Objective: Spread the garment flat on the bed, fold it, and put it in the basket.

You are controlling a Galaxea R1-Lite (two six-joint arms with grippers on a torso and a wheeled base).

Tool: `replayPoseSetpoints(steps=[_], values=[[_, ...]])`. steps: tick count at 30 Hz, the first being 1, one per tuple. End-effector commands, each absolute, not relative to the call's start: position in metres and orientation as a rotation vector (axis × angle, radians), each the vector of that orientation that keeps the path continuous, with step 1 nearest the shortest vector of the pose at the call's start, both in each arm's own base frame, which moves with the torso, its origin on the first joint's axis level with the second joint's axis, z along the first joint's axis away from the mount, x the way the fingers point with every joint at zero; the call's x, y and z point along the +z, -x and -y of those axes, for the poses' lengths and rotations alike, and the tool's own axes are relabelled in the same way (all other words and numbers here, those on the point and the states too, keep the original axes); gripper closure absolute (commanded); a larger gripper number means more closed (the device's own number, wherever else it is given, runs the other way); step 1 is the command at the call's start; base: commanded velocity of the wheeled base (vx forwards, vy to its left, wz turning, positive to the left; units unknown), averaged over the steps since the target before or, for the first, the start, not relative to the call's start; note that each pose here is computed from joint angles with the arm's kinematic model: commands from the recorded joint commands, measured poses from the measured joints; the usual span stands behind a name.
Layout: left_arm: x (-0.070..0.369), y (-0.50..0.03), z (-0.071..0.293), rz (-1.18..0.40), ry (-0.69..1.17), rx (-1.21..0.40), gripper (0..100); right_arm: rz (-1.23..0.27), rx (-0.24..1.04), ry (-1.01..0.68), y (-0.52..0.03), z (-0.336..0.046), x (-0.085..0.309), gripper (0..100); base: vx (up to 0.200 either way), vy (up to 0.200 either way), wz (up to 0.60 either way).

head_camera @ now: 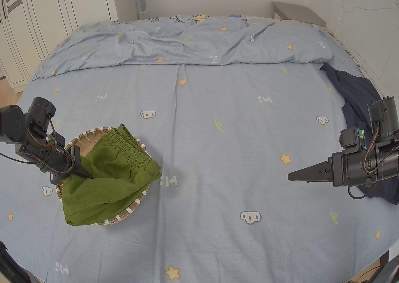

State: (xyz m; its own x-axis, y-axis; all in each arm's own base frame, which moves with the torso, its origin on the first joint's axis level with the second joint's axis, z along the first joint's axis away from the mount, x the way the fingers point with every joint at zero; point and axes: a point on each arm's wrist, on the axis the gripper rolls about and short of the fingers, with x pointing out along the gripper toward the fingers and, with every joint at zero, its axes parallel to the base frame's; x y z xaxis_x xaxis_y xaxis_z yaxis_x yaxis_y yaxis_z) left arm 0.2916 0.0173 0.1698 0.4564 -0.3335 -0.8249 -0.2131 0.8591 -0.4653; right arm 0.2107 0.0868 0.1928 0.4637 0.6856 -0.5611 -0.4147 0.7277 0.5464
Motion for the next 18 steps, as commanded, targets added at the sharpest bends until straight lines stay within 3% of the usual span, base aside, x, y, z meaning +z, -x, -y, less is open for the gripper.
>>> replayPoseSetpoints(steps=[1,8,9,18], values=[[0.14,-0.313,-0.018,-1.199,0.575,-0.062,100,-0.851,0.693,-0.357,-0.211,-0.087,0.192,0,0.0,0.0,0.0],[0.143,-0.315,-0.016,-1.195,0.576,-0.065,100,-0.852,0.694,-0.356,-0.211,-0.087,0.192,0,0.0,0.0,0.0],[0.143,-0.315,-0.016,-1.193,0.575,-0.065,0,-0.852,0.692,-0.357,-0.211,-0.087,0.192,0,0.0,0.0,0.0],[0.192,-0.282,-0.014,-1.073,0.546,-0.084,0,-0.849,0.692,-0.357,-0.211,-0.087,0.192,0,0.0,0.0,0.0]])
